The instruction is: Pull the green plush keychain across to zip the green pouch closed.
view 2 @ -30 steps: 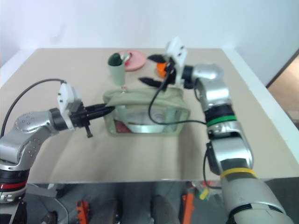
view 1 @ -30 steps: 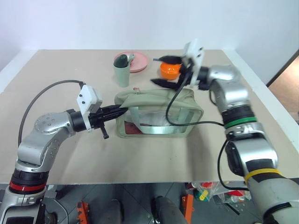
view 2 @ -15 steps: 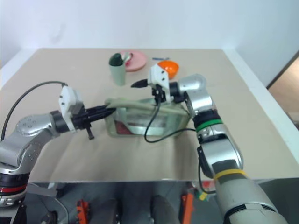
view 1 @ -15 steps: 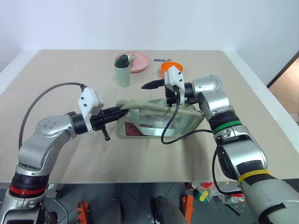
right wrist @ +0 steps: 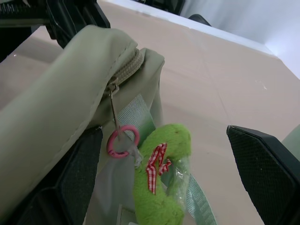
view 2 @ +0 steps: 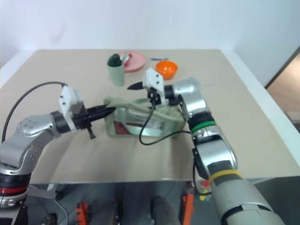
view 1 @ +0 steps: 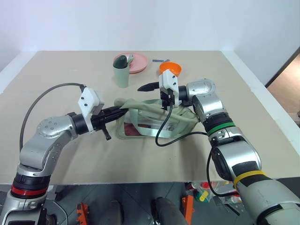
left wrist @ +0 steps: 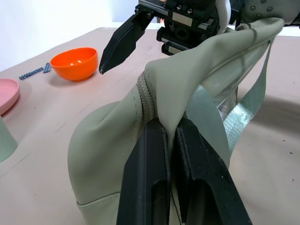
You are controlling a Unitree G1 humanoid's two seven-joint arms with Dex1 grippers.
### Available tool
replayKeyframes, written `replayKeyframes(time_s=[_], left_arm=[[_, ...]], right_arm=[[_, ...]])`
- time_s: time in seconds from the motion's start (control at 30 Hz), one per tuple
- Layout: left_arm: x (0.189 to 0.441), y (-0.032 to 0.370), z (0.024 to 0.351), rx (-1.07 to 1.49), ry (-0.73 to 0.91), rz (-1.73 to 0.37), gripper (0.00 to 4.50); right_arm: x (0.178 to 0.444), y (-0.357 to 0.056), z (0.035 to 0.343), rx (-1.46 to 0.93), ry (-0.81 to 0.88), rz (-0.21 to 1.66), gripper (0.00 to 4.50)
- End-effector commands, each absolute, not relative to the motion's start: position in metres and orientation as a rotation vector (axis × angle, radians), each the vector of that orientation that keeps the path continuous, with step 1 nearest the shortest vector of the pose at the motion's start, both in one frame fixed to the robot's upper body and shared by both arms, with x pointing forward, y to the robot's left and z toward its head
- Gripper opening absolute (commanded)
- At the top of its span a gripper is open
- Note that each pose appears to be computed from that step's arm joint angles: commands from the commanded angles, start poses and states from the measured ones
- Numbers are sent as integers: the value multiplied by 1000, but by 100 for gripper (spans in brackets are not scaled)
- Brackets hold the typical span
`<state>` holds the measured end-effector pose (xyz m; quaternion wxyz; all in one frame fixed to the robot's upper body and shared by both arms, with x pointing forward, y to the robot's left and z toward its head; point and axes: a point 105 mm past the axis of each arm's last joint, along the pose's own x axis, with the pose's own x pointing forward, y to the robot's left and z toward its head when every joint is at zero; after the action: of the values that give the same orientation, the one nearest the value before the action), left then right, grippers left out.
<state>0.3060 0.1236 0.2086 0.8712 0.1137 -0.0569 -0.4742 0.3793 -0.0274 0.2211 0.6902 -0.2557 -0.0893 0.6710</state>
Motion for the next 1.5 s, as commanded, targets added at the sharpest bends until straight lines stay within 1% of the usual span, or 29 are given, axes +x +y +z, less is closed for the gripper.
replayKeyframes(time_s=[0.03, 0.3, 0.67, 0.77, 0.8, 0.83, 0.87, 0.9, 0.97, 1.03, 1.1, 1.13, 1.17, 1.2, 1.23, 1.27, 1.3, 1.5], left_arm=[[301, 117, 220, 253, -187, -1014, 0], [301, 116, 219, 246, -187, -1012, 0], [300, 113, 216, 248, -182, -1024, 0], [300, 113, 216, 250, -180, -1021, 0], [301, 114, 216, 250, -180, -1020, 0], [301, 114, 216, 249, -179, -1019, 0], [301, 114, 216, 249, -179, -1019, 0], [301, 114, 216, 249, -178, -1019, 0], [301, 115, 216, 250, -177, -1018, 0], [301, 115, 216, 252, -177, -1018, 0], [301, 115, 216, 253, -178, -1019, 0], [301, 115, 216, 253, -178, -1019, 0], [302, 115, 216, 253, -178, -1020, 0], [302, 114, 215, 253, -179, -1020, 0], [301, 114, 215, 253, -179, -1020, 0], [301, 114, 215, 253, -178, -1021, 0], [302, 114, 215, 253, -178, -1020, 0], [301, 114, 215, 254, -176, -1020, 0]], right_arm=[[373, -9, 231, -530, -252, 1544, 417], [379, -15, 235, -518, -256, 1495, 417], [383, -18, 228, -535, -240, 1451, 417], [391, -20, 235, -466, -242, 1387, 417], [393, -21, 237, -433, -239, 1377, 389], [395, -21, 241, -376, -234, 1358, 374], [395, -22, 242, -340, -213, 1367, 338], [395, -22, 242, -320, -194, 1377, 329], [394, -23, 239, -305, -167, 1387, 329], [391, -25, 233, -341, -141, 1409, 291], [389, -25, 226, -375, -125, 1425, 225], [388, -25, 225, -381, -122, 1430, 177], [386, -25, 223, -390, -116, 1441, 160], [385, -24, 221, -405, -113, 1452, 119], [383, -24, 219, -421, -108, 1465, 88], [382, -24, 218, -434, -105, 1474, 43], [381, -23, 216, -454, -103, 1478, 17], [379, -23, 210, -523, -106, 1486, 17]])
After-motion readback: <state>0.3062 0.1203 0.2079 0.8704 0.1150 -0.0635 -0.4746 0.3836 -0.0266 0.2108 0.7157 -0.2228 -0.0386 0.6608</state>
